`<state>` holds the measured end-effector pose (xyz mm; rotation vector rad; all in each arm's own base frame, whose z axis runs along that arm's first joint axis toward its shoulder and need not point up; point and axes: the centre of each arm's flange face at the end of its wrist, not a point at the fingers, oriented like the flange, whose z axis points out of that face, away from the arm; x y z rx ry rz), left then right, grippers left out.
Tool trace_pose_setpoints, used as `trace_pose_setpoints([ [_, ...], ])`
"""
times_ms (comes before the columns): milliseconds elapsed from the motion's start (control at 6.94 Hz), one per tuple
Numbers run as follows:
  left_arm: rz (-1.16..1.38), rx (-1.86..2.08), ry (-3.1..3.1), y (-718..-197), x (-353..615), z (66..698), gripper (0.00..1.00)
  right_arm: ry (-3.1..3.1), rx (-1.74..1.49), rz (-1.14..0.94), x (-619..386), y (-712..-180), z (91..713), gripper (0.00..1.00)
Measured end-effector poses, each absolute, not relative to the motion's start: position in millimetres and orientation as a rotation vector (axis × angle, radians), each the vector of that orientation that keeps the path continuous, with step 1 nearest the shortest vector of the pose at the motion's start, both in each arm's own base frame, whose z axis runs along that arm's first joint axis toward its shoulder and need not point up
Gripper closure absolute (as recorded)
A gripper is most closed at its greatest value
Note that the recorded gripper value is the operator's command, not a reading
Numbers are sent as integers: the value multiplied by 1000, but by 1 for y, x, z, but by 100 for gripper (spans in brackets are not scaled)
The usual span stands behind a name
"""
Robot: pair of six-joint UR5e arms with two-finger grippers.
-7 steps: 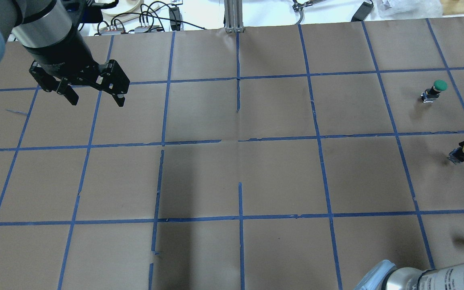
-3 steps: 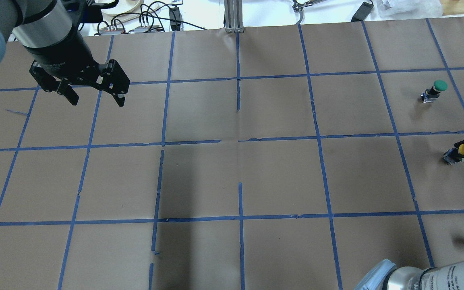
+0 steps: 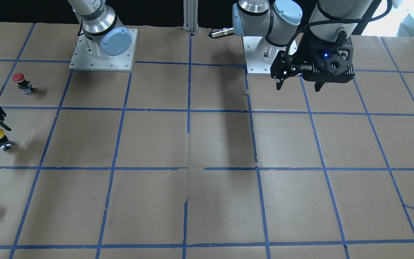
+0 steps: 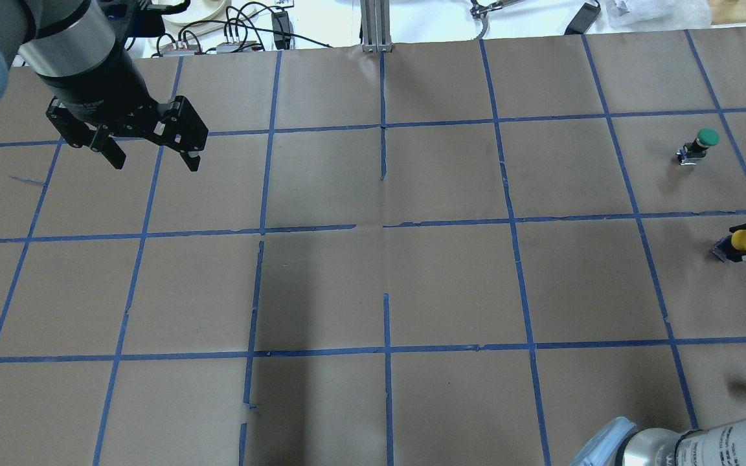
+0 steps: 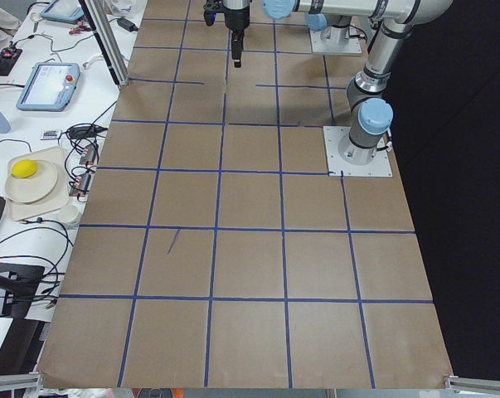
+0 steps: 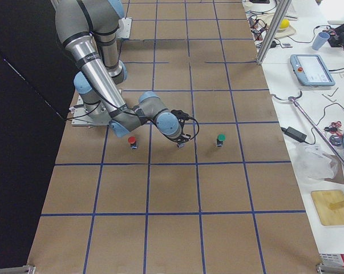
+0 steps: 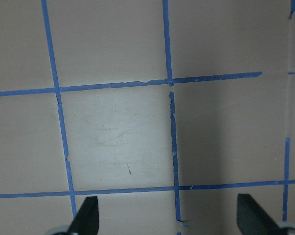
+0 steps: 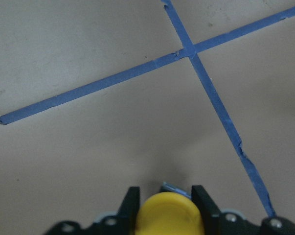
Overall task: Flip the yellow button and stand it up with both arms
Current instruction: 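Lower the yellow button upright onto the table with the right gripper and release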
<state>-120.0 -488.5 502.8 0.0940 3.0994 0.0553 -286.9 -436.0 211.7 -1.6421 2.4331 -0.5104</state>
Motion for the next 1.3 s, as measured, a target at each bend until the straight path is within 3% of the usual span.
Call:
trace_pose_setpoints([
  [720, 49, 96, 3102, -489, -121, 504, 0, 2552, -1513, -495, -296, -443, 236, 6],
  [864, 47, 97, 3102, -489, -121, 504, 0, 2618, -1423, -466, -302, -447, 258, 1],
  [1296, 47, 99, 3102, -490, -121, 504, 0, 2822, -984, -279, -261, -443, 346, 1],
])
